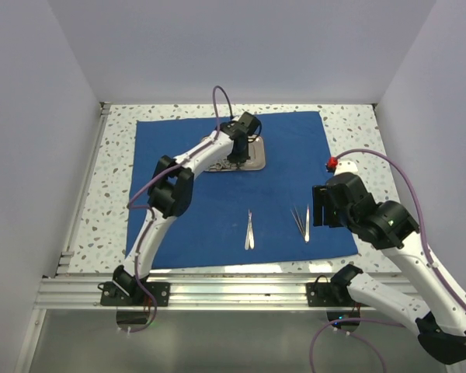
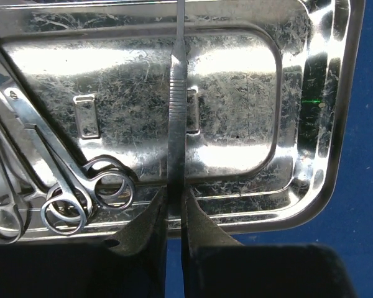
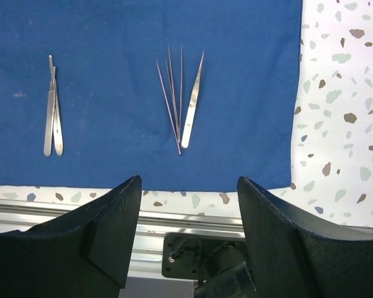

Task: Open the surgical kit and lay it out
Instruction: Pick up the medical item from the container, then place the medical item in the surgical kit.

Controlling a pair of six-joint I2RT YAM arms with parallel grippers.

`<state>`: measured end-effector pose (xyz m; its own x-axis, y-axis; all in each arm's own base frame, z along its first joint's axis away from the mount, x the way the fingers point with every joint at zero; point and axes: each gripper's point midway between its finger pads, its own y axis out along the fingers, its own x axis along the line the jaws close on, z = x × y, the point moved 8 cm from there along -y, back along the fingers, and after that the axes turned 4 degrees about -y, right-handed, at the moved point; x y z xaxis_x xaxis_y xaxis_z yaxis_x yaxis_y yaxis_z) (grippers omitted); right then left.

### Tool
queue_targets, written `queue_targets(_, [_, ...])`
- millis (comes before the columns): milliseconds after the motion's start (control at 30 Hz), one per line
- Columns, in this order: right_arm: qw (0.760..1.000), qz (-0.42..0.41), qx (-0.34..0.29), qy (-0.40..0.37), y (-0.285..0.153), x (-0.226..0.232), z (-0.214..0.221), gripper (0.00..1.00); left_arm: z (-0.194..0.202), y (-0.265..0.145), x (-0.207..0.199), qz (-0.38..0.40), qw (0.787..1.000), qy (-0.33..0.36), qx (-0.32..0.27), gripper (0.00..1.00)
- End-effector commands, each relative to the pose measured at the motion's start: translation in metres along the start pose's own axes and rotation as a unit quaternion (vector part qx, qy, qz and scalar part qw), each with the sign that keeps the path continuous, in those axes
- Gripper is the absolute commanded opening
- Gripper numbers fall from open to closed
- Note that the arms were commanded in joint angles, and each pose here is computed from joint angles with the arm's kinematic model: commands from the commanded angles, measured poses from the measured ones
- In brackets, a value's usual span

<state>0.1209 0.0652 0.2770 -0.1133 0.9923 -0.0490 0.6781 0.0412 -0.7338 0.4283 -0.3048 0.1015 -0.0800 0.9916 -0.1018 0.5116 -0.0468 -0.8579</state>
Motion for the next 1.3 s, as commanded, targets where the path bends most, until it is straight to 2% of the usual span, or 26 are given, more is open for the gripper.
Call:
queue_targets(0, [0.999, -0.019, -0.03, -0.002, -0.009, 0.001, -0.009, 0.67, -0.037, -0.065, 0.0, 0.04, 0.998, -0.012, -0.048, 0.0])
queue_targets(133, [0.999, -0.026, -0.036, -0.002, -0.01, 0.001, -0.01, 0.67, -0.039, -0.091, 0.005, 0.038, 0.997, -0.017, -0.059, 0.0])
queue_targets(300, [0.998, -0.041, -0.041, 0.0, -0.013, 0.003, -0.01, 0.67, -0.016, -0.125, 0.009, 0.035, 0.998, -0.02, -0.055, 0.0])
queue_targets(400, [0.998, -0.051, -0.043, 0.0, -0.015, 0.003, -0.009, 0.67, 0.016, -0.145, 0.007, 0.033, 0.998, -0.023, -0.04, 0.0])
queue_targets(533, [0.997, -0.067, -0.044, 0.0, -0.019, 0.005, -0.009, 0.67, 0.077, -0.166, -0.006, 0.039, 0.999, -0.016, -0.007, 0.0])
queue_targets(767, [0.996, -0.084, -0.035, -0.007, -0.023, 0.005, -0.004, 0.67, 0.169, -0.181, -0.016, 0.03, 0.998, -0.024, 0.045, 0.0])
queue_targets(1033, [0.996, -0.088, -0.019, -0.01, -0.024, 0.001, 0.009, 0.66, 0.211, -0.184, -0.026, 0.029, 0.996, -0.015, 0.086, 0.0])
queue_targets(1100, [0.996, -0.09, -0.023, -0.007, -0.025, 0.001, 0.011, 0.66, 0.214, -0.181, -0.027, 0.027, 0.995, -0.011, 0.094, 0.1])
queue_targets(1133, [0.996, -0.088, -0.023, -0.006, -0.025, 0.0, 0.011, 0.66, 0.216, -0.182, -0.027, 0.027, 0.995, -0.008, 0.098, 0.19])
queue_targets(1200, [0.996, -0.086, -0.021, -0.005, -0.025, 0.0, 0.012, 0.66, 0.214, -0.182, -0.028, 0.026, 0.995, -0.005, 0.1, 0.31])
queue_targets(1233, [0.997, -0.08, -0.02, -0.004, -0.024, 0.0, 0.011, 0.67, 0.213, -0.184, -0.028, 0.022, 0.995, -0.002, 0.099, 0.4])
queue_targets(1267, [0.997, -0.079, -0.021, -0.002, -0.024, 0.0, 0.011, 0.66, 0.209, -0.187, -0.031, 0.028, 0.995, 0.001, 0.095, 0.44])
